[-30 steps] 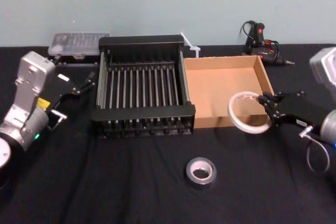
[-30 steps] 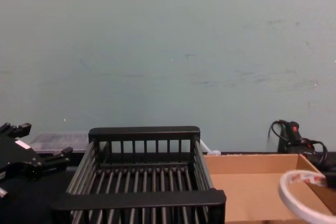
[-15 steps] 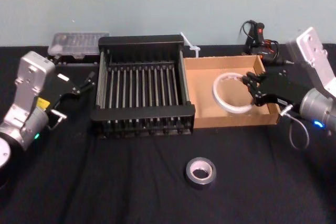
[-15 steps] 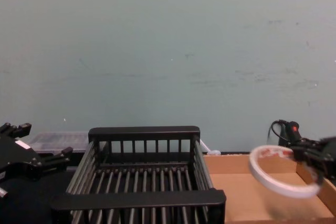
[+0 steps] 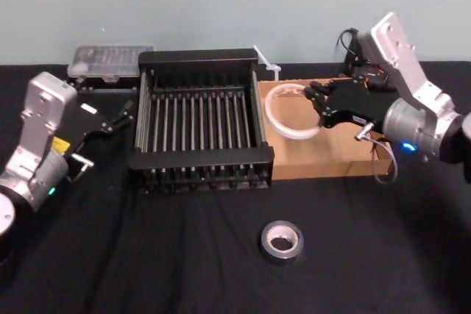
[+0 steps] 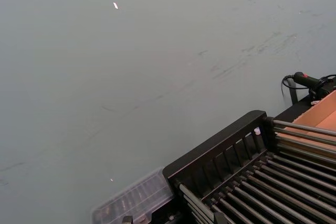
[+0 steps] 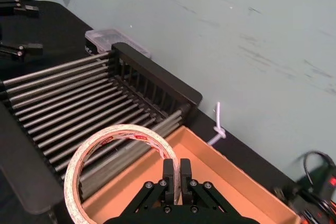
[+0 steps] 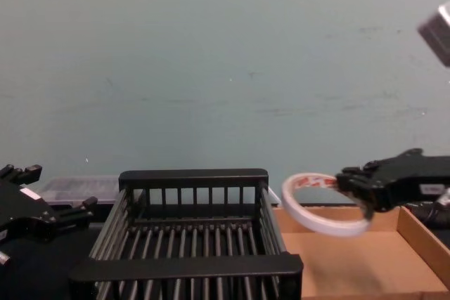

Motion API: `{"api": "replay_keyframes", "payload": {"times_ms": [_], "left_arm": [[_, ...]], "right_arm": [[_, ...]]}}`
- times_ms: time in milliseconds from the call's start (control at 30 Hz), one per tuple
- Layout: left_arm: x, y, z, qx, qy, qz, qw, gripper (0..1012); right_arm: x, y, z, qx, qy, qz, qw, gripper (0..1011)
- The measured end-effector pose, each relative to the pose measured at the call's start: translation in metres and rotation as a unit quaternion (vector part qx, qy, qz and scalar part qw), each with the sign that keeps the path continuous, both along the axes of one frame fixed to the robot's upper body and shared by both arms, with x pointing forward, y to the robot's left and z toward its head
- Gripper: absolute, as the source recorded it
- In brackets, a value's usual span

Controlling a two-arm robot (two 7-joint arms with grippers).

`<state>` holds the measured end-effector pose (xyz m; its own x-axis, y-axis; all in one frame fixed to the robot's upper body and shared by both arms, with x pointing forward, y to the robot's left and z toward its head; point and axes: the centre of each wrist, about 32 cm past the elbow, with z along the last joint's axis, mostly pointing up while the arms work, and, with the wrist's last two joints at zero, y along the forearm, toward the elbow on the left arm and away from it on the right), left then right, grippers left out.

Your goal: Pick up the white tape and place it into the black box , Pick up the silver tape and place it into the brown box.

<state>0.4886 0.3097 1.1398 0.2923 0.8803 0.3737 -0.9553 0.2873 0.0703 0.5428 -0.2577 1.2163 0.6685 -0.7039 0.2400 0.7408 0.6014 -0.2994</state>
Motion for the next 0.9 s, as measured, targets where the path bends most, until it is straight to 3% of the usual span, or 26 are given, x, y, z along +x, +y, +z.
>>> {"api": "replay_keyframes", "payload": {"times_ms": [900], "left_arm": [[0.0,0.0,0.0,0.0,0.0,0.0,1.0,1001]], "right_arm": [[0.035,0.057,0.002,0.012,-0.009,0.06,0.9981,77]]}}
